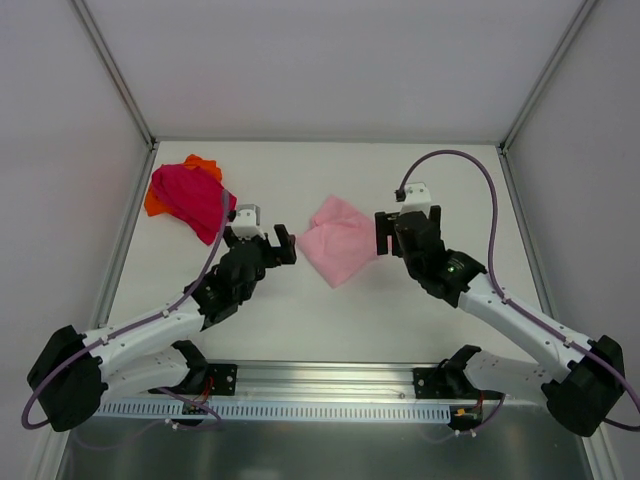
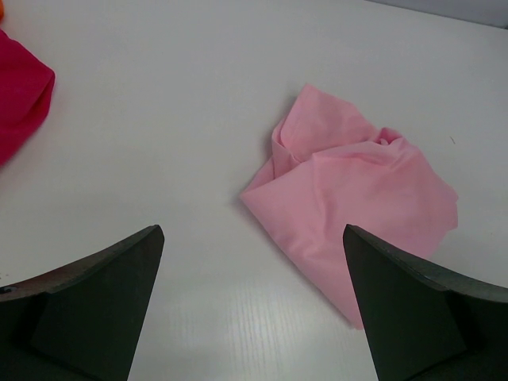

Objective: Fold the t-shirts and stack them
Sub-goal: Put the neatly folded tshirt into the corner of the board with the left arm

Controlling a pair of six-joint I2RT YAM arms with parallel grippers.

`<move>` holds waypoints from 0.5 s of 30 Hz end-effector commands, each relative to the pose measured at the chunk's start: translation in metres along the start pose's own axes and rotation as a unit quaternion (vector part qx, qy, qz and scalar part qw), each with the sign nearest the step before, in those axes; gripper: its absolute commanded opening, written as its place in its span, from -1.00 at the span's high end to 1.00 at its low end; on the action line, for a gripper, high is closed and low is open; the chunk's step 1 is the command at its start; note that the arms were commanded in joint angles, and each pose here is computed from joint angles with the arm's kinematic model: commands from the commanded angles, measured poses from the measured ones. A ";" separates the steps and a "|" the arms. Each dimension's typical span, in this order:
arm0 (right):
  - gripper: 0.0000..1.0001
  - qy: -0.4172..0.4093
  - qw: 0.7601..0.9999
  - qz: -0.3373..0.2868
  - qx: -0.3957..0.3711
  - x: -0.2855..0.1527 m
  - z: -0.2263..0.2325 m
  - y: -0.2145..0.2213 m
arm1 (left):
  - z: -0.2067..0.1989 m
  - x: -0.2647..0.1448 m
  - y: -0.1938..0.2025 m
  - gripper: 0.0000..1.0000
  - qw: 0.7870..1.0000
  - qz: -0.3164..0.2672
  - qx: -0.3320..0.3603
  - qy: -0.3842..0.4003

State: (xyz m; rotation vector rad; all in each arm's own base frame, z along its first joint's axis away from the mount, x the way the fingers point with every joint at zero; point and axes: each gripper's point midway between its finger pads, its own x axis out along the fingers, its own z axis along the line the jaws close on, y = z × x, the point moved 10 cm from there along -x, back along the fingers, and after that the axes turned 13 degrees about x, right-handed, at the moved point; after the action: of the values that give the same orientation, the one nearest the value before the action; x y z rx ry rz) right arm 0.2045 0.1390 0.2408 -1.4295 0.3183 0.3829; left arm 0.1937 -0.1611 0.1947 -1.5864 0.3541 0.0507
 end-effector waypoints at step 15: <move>-0.72 -0.006 1.000 -0.020 0.012 0.000 0.004 -0.013 | -0.007 0.017 0.022 -0.97 1.000 0.006 0.000 0.027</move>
State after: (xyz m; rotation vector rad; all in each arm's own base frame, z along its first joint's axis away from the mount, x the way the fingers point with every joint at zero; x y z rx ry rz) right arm 0.2050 0.1389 0.2400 -1.4350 0.3208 0.3852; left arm 0.1958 -0.1703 0.1589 -1.5367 0.4551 0.0617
